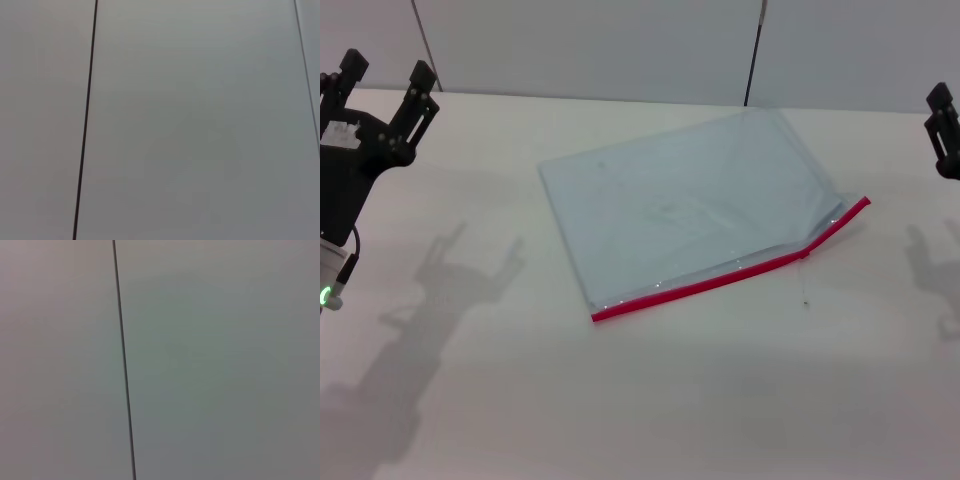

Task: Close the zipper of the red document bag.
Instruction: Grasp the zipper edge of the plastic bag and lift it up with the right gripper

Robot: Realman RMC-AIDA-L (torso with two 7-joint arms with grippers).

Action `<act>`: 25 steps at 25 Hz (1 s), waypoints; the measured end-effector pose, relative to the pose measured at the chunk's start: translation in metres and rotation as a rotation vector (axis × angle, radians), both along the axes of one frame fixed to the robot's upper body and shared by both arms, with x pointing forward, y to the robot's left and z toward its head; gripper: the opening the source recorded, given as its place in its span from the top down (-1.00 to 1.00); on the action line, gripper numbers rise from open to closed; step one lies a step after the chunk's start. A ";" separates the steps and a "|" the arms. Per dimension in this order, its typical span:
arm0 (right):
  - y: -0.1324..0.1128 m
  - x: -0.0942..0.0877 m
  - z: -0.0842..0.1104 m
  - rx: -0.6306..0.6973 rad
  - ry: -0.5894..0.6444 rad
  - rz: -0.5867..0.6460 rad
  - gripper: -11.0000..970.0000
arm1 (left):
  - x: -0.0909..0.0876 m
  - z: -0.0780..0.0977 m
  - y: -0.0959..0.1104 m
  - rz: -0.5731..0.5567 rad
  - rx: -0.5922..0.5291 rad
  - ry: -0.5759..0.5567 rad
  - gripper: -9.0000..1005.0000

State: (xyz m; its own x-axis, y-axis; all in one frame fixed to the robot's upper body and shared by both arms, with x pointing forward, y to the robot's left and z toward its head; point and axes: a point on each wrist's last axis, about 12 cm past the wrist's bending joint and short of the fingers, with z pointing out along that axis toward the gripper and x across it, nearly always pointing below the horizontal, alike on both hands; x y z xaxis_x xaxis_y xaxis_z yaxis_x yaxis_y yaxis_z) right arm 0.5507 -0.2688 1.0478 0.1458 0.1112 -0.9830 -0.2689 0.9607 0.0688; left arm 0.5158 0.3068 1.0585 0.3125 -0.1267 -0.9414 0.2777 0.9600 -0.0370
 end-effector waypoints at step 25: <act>-0.020 0.066 0.006 0.073 0.740 0.268 -0.09 | 0.003 0.000 -0.001 -0.001 0.003 0.011 -0.60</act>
